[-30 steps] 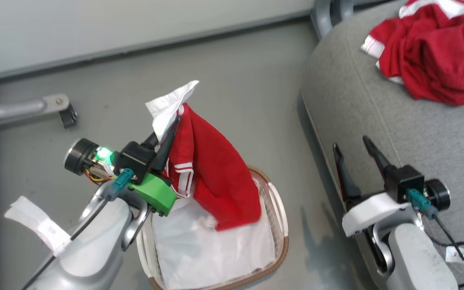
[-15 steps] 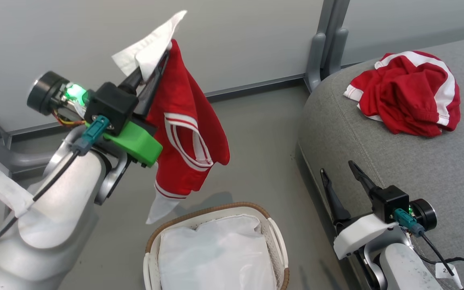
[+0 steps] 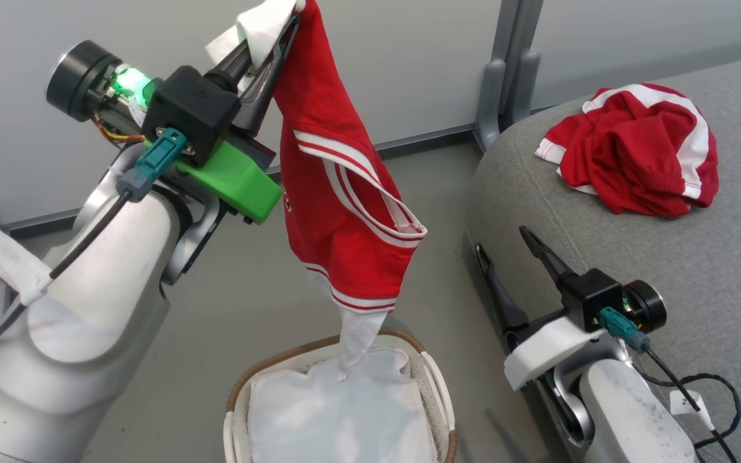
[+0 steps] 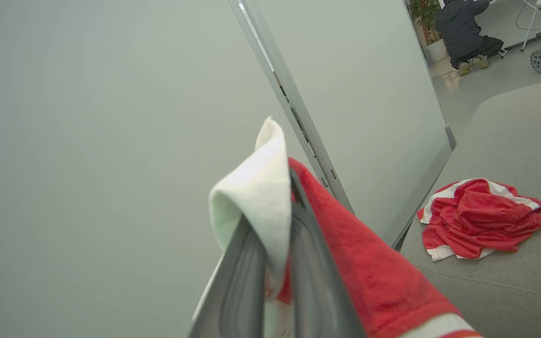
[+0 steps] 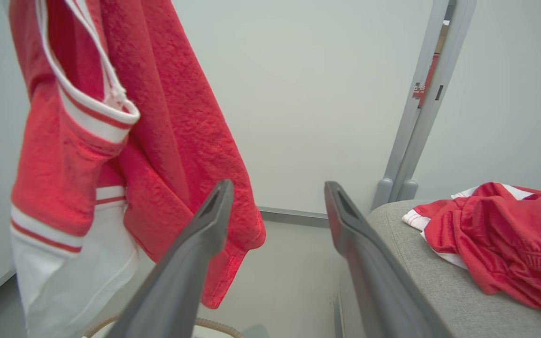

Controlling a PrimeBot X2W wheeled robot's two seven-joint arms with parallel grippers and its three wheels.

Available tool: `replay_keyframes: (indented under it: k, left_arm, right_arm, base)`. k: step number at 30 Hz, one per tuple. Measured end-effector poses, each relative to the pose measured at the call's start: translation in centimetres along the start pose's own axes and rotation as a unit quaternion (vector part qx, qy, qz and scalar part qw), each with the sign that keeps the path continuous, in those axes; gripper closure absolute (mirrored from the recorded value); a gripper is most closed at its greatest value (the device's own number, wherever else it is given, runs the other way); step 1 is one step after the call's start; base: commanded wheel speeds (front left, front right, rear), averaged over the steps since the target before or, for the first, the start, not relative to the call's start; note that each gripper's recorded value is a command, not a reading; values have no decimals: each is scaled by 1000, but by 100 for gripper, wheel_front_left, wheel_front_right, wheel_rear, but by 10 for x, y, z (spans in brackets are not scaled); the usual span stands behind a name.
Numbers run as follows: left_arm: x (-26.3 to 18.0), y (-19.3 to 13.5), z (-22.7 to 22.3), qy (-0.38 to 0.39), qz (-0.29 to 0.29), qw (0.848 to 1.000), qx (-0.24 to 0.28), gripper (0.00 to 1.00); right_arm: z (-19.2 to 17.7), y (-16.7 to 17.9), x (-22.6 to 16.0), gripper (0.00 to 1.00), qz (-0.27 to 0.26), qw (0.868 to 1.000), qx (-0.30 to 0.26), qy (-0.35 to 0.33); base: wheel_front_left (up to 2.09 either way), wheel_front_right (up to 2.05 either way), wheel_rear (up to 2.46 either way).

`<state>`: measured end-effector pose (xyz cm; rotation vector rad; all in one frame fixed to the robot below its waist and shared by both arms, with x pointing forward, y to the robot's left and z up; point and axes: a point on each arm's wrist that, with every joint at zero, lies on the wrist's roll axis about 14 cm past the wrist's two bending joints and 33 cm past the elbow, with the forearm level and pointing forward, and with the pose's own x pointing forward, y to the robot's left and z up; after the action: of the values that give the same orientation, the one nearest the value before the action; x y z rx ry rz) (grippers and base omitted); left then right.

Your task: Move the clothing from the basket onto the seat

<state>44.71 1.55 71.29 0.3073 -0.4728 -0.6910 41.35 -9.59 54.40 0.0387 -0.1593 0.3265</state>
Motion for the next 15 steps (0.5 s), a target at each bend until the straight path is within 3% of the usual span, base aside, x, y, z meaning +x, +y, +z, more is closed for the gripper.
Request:
replay_keyframes:
  k: [7,15]
  left_arm:
    - [2,-10,14,-16,-15,1000,4,100]
    - [0,-12,28,-33,-21,999,10,100]
  right_arm:
    - [12,9,14,0,22,999,-20,-13]
    - [25,22,46,0,61,995,-82,-19]
  base:
    - [0,0,0]
    - [0,0,0]
